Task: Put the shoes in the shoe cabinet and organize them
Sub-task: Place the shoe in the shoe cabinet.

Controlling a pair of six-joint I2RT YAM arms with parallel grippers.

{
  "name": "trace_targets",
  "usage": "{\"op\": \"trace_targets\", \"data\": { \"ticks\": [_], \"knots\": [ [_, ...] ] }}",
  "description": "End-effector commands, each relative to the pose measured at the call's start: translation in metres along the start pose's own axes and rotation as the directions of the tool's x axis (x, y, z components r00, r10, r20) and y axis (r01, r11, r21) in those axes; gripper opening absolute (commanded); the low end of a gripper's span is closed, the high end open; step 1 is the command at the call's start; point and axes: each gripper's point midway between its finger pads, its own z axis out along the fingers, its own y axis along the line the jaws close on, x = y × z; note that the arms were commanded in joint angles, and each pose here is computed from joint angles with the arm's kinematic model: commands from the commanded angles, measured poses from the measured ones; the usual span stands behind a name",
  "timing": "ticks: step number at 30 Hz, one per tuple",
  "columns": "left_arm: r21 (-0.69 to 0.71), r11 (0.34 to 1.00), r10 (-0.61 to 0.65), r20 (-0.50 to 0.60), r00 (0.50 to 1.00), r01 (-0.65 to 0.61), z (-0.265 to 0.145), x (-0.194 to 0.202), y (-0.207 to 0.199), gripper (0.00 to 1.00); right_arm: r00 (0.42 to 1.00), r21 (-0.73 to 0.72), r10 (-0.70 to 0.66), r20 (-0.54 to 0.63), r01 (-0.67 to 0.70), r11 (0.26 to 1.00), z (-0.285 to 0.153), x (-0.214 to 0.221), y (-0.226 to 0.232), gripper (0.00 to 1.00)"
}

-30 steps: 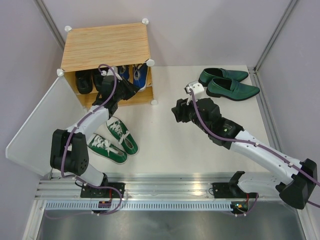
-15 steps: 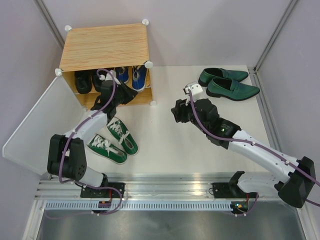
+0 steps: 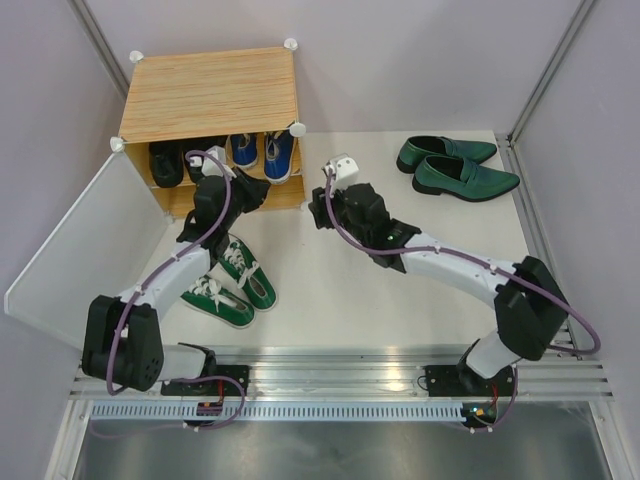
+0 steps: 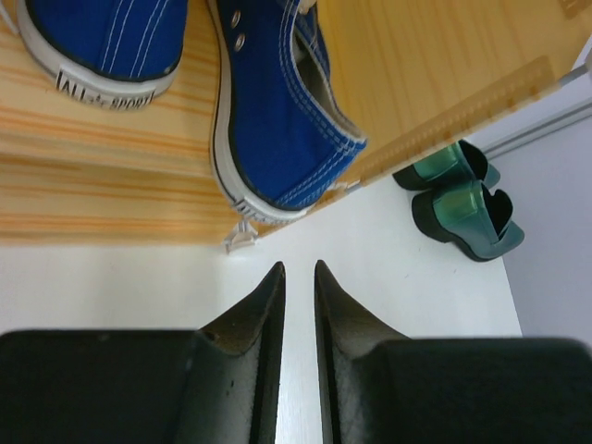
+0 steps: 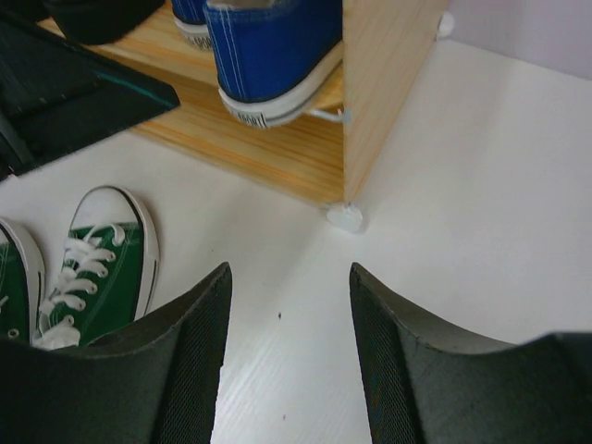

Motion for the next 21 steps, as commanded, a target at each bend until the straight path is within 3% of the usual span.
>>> {"op": "trace_targets", "data": {
  "ticks": [1, 9, 15, 20, 21],
  "knots": [
    [0.091, 0.993, 0.062, 0.102, 0.993, -0.071, 0.014, -0.018, -0.017, 0.23, 0.979, -0.027, -0.008, 0.206, 0.014, 1.000, 0.023, -0.080, 0.013, 0.58],
    [0.150, 0.981, 0.105, 0.098, 0.990, -0.119, 0.032, -0.011, -0.032, 0.22, 0.972, 0.081, -0.006, 0.234, -0.013, 0.997, 0.083, -0.107, -0.006, 0.58],
    [0.123, 0.983, 0.126, 0.083, 0.989, -0.136, 0.040, -0.002, -0.022, 0.21, 0.980, 0.150, -0.027, 0.197, -0.003, 0.989, 0.117, -0.090, -0.024, 0.55],
    [0.132, 0.981, 0.132, 0.092, 0.987, -0.144, 0.047, -0.002, -0.022, 0.19, 0.978, 0.119, -0.004, 0.210, -0.021, 0.993, 0.128, -0.084, -0.029, 0.41],
    [0.135, 0.980, 0.130, 0.095, 0.987, -0.143, 0.050, -0.001, -0.022, 0.18, 0.976, 0.113, -0.003, 0.216, -0.022, 0.993, 0.129, -0.085, -0.029, 0.32]
  ]
}}
